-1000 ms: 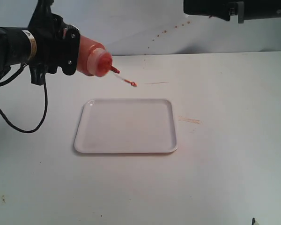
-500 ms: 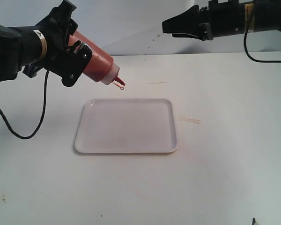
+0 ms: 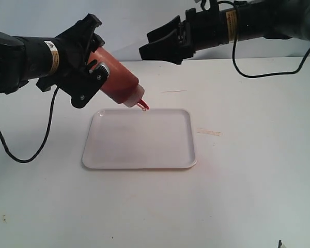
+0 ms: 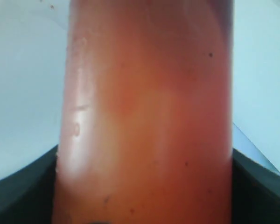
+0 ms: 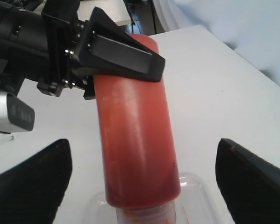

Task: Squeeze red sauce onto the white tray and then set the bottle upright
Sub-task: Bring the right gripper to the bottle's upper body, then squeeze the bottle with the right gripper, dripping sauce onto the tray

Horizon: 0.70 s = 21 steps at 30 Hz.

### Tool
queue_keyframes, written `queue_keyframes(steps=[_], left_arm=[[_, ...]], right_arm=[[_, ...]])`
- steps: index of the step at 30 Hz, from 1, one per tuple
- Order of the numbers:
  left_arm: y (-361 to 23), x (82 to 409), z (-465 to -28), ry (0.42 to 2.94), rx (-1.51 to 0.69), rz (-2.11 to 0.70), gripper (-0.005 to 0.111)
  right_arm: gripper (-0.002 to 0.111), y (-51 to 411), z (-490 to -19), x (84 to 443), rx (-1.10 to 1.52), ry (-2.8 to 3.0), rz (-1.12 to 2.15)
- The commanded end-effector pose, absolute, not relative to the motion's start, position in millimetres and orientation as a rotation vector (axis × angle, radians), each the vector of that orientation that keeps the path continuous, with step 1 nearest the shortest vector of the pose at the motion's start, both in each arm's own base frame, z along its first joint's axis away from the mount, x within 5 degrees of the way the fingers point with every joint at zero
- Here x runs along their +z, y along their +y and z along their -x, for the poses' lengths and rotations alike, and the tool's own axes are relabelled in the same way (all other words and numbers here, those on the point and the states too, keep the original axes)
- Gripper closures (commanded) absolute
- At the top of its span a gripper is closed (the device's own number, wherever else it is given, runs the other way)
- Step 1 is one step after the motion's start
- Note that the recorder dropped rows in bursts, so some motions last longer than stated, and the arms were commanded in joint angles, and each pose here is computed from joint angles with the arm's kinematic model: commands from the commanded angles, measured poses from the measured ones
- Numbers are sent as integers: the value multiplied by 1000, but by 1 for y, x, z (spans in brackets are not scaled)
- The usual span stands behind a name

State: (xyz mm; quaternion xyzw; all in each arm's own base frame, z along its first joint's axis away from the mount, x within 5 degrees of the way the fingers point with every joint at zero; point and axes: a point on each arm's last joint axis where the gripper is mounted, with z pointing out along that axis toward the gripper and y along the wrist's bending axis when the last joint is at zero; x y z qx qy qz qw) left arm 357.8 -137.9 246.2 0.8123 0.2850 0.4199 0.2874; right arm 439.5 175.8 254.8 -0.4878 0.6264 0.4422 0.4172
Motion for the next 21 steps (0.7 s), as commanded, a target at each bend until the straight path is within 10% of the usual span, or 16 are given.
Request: queue_keyframes(steps=[1, 21], left_arm=[[-143, 250, -352, 720, 1060, -2157, 107], [-142, 247, -350, 630, 1101, -2221, 107]], right_arm=[[31, 196, -432, 256, 1104, 1494, 1304], [30, 247, -427, 219, 1059, 1565, 1316]])
